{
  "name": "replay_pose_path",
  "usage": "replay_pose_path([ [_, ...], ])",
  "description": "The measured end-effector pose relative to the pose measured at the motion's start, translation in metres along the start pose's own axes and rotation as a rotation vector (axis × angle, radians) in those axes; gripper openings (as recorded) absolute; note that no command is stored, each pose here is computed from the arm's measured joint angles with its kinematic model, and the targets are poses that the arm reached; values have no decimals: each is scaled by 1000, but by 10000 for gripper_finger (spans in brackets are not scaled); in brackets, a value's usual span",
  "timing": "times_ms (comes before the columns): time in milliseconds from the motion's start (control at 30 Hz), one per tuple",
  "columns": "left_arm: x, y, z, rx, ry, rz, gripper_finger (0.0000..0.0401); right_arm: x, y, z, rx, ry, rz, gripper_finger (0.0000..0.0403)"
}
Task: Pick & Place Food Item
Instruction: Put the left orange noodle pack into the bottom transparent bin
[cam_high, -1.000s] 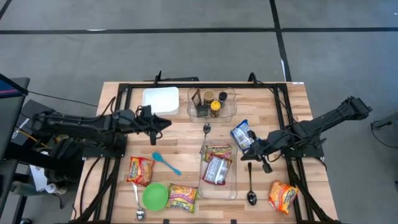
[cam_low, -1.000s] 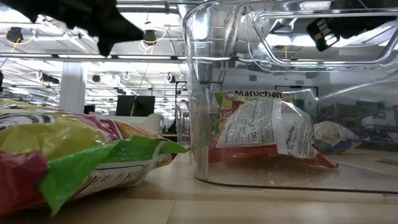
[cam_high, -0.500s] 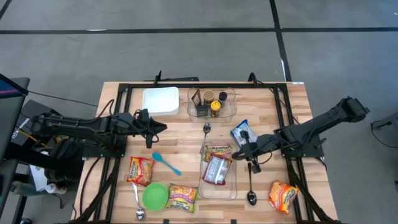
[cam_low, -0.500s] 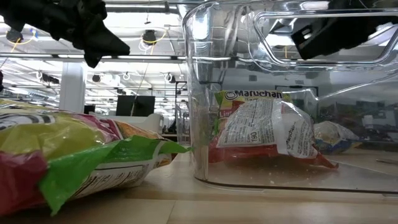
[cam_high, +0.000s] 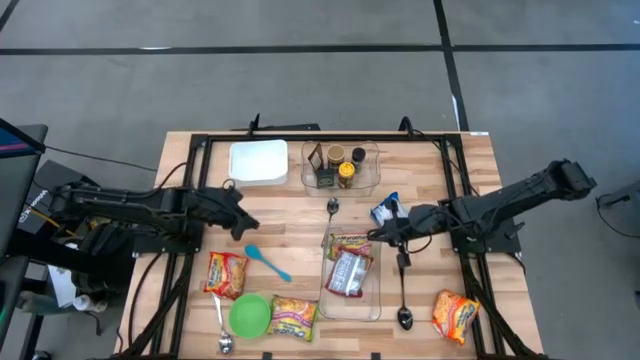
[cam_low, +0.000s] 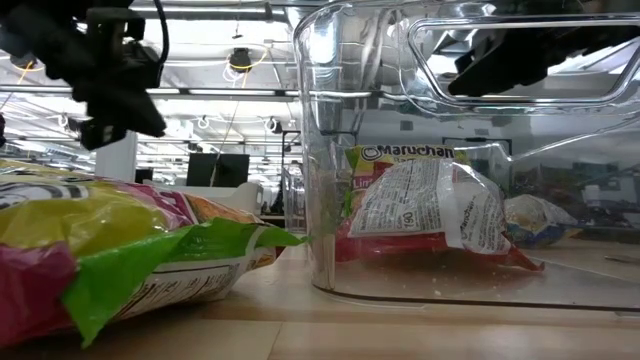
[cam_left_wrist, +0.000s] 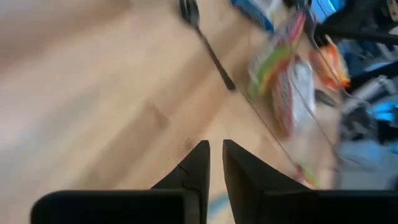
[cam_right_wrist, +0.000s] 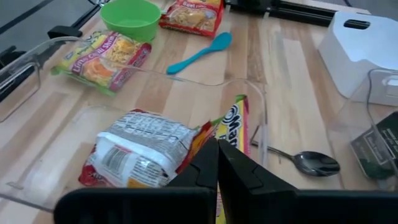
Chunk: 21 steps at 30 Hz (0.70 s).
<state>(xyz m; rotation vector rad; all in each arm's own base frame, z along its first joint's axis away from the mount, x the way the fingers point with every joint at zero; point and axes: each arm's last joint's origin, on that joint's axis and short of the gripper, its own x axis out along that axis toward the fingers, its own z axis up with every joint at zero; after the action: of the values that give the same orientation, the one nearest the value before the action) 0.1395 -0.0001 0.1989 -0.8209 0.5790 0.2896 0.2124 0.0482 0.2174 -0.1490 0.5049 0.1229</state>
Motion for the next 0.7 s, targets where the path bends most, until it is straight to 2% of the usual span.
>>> replay_pose_path([
  [167,0,0,-6,-154,152,-56,8,0,-4,0,9,2,-15,0],
  [367,-2,8,-16,-327,293,23,1,0,-5,0,8,2,-19,0],
  [533,-4,13,-20,-448,327,100,0,0,-5,0,-2,3,-19,0],
  [700,-4,13,-20,-482,327,107,0,0,-5,0,-13,2,-18,0],
])
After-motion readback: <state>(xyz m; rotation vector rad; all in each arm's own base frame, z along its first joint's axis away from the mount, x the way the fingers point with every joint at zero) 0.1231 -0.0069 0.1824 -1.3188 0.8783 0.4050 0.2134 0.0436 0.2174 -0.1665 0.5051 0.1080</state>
